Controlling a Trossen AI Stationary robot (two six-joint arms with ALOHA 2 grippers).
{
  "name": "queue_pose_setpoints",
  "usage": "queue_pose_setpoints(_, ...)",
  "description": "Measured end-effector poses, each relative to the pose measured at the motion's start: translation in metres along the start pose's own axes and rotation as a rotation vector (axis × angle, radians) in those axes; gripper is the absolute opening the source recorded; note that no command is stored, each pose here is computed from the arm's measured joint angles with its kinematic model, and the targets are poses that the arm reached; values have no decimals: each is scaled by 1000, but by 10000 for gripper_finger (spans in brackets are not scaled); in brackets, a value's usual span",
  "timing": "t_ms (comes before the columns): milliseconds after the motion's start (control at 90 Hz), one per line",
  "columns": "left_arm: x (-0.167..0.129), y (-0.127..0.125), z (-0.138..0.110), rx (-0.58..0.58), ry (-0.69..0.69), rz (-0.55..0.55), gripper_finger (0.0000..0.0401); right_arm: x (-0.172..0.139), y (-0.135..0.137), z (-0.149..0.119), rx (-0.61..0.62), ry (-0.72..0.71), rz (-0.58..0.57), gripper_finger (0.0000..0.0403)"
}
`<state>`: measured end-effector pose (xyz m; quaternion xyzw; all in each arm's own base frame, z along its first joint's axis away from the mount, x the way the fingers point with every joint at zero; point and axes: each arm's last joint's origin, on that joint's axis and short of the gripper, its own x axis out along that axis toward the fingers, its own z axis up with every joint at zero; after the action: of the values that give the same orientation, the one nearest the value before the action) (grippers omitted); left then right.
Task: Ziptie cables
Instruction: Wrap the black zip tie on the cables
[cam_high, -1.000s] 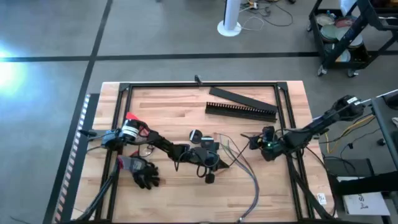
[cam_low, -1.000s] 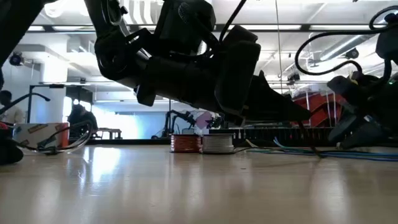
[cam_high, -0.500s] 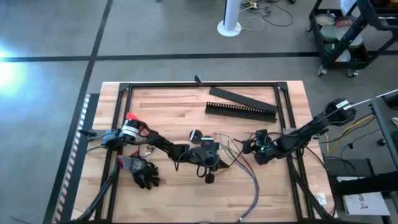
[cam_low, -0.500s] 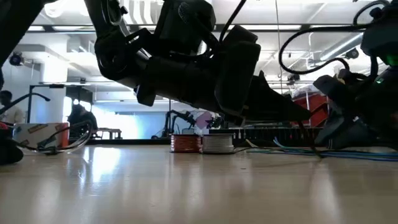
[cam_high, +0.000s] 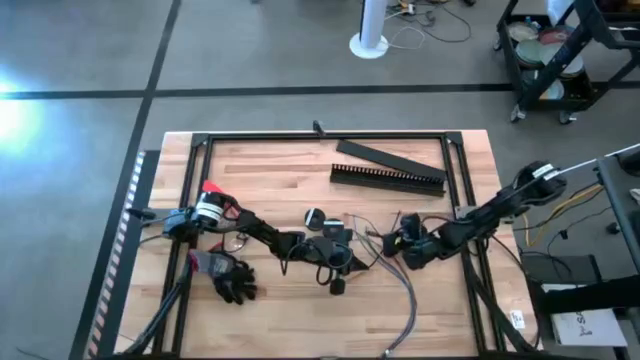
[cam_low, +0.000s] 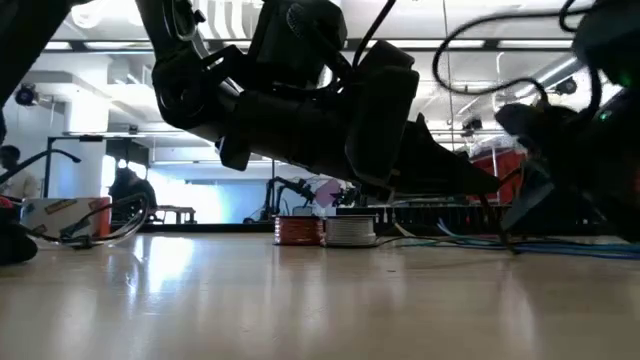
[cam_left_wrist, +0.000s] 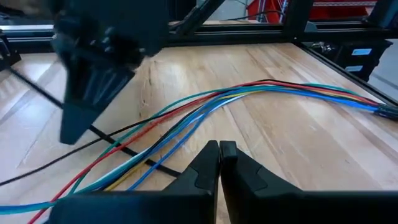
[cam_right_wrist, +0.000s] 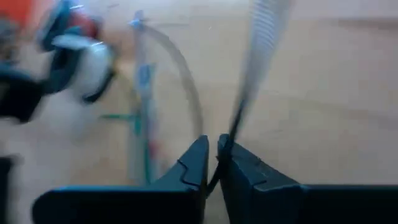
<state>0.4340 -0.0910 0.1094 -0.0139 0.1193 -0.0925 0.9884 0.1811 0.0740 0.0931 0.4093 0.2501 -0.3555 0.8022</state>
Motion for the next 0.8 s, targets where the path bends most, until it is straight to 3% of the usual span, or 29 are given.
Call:
queue_pose_setpoints(389, 0, 1, 1, -59, -1, 3, 0, -6, -3, -9, -373, -143, -7, 0)
queue_pose_setpoints(544, -1, 2, 2, -81, 6, 4, 0, -5, -5, -10, -365, -170, -16, 15)
queue_pose_setpoints(800, -1, 2, 0, -97, 23, 6, 0, -5, -8, -11, -445, -136, -25, 73)
